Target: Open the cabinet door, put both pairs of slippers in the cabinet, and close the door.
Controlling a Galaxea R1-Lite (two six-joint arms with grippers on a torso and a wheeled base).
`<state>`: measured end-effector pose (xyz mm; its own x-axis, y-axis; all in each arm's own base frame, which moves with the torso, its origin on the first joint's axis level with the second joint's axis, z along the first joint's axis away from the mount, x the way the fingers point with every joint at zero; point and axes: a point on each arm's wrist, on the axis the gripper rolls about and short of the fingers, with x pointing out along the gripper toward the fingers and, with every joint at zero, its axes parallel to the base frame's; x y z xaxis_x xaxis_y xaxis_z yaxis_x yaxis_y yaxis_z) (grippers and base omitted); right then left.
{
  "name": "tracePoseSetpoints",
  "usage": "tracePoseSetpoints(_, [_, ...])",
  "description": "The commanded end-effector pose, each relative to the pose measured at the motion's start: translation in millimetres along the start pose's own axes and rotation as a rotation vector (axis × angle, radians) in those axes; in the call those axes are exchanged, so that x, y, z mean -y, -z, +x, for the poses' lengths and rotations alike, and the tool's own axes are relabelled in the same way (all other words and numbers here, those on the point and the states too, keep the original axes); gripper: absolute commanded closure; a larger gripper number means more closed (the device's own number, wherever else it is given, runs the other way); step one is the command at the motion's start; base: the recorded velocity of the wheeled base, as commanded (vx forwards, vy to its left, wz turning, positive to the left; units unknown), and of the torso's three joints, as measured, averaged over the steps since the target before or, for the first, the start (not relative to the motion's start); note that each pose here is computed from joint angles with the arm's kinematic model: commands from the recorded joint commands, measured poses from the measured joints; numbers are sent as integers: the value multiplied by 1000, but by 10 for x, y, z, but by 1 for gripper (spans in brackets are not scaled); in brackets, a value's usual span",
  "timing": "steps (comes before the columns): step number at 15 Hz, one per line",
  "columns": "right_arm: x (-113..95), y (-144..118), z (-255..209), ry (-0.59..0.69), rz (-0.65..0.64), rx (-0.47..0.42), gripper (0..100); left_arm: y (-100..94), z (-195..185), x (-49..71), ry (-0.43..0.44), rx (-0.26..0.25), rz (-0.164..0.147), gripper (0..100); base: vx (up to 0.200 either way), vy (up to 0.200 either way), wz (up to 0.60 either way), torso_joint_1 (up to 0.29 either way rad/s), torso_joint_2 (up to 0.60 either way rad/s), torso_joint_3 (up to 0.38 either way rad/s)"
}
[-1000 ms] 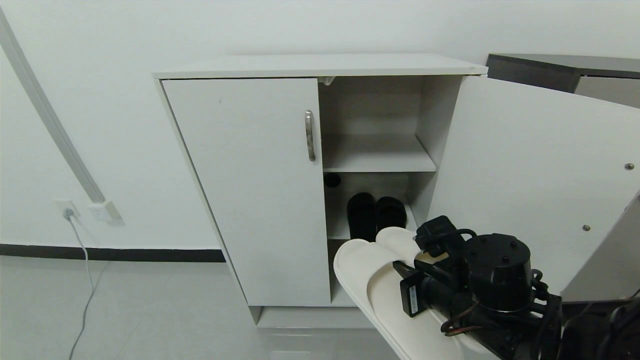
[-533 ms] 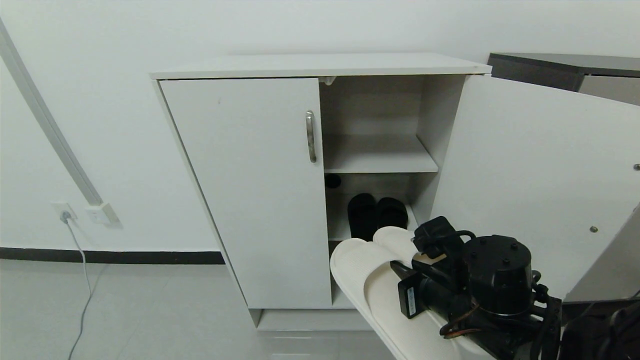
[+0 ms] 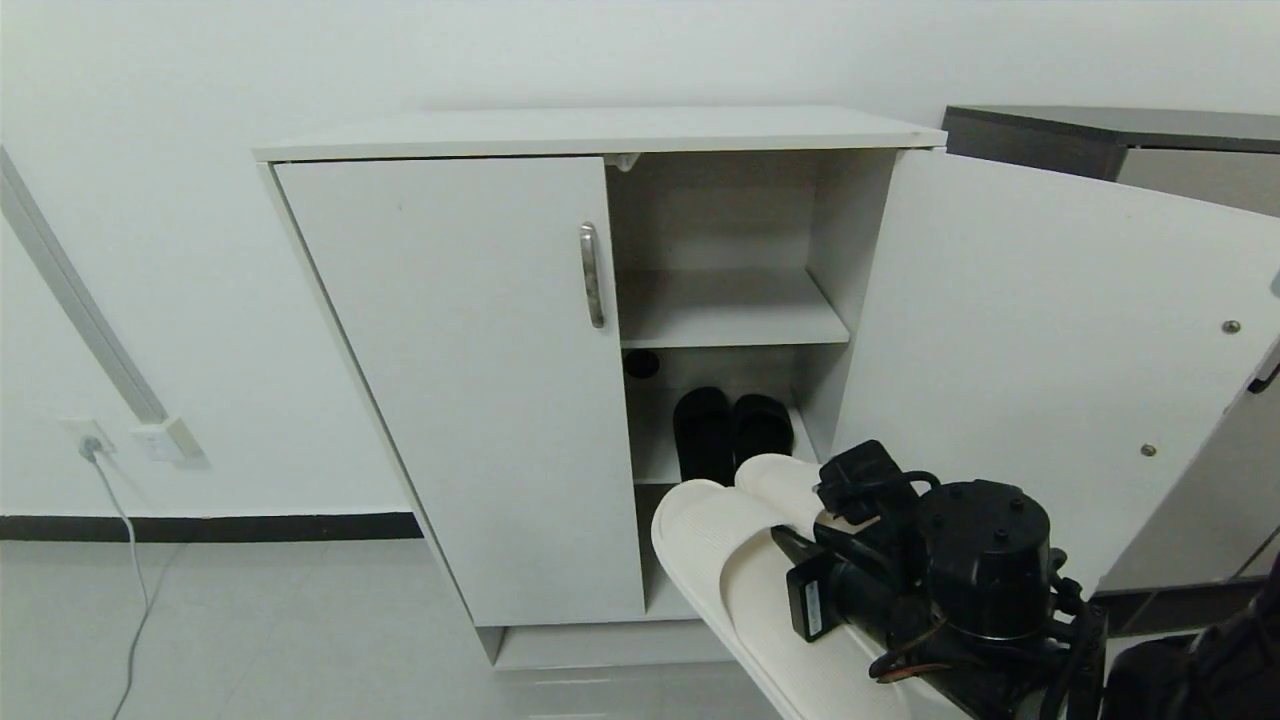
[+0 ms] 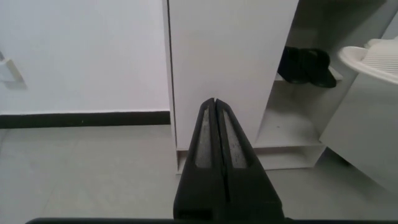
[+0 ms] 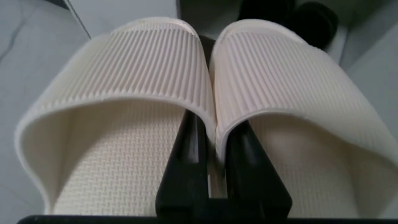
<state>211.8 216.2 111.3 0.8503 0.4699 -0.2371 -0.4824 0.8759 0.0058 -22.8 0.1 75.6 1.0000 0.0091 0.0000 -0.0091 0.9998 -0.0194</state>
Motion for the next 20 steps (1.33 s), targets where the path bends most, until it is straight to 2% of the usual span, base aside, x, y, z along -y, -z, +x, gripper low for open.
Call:
tracePoseSetpoints(1, [-23,67,83,5,1,15,100,1,0,0,0,0,-1,100,0,0,0,0,0,0])
tracePoseSetpoints(4, [-144,86,139,-17,-1,28,100,2,0,-1,-3,-1,-1,100,0,0,0,0,0,0])
tracePoseSetpoints(6, [-274,78,254,68,-1,38,100,2,0,-1,-5,-1,-1,100,0,0,0,0,0,0])
tracePoseSetpoints(11, [-458,-34,522,218,68,-64,100,2,0,-1,-3,-1,-1,100,0,0,0,0,0,0])
tracePoseSetpoints(13, [-672,-150,565,326,98,-109,100,-2,0,0,-2,-2,-1,100,0,0,0,0,0,0])
tracePoseSetpoints(15, [-712,-336,594,380,104,-108,100,-4,0,0,-2,0,-1,100,0,0,0,0,0,0])
tracePoseSetpoints(20, [-647,-962,408,397,98,24,100,-2,0,0,0,-2,-1,100,0,0,0,0,0,0])
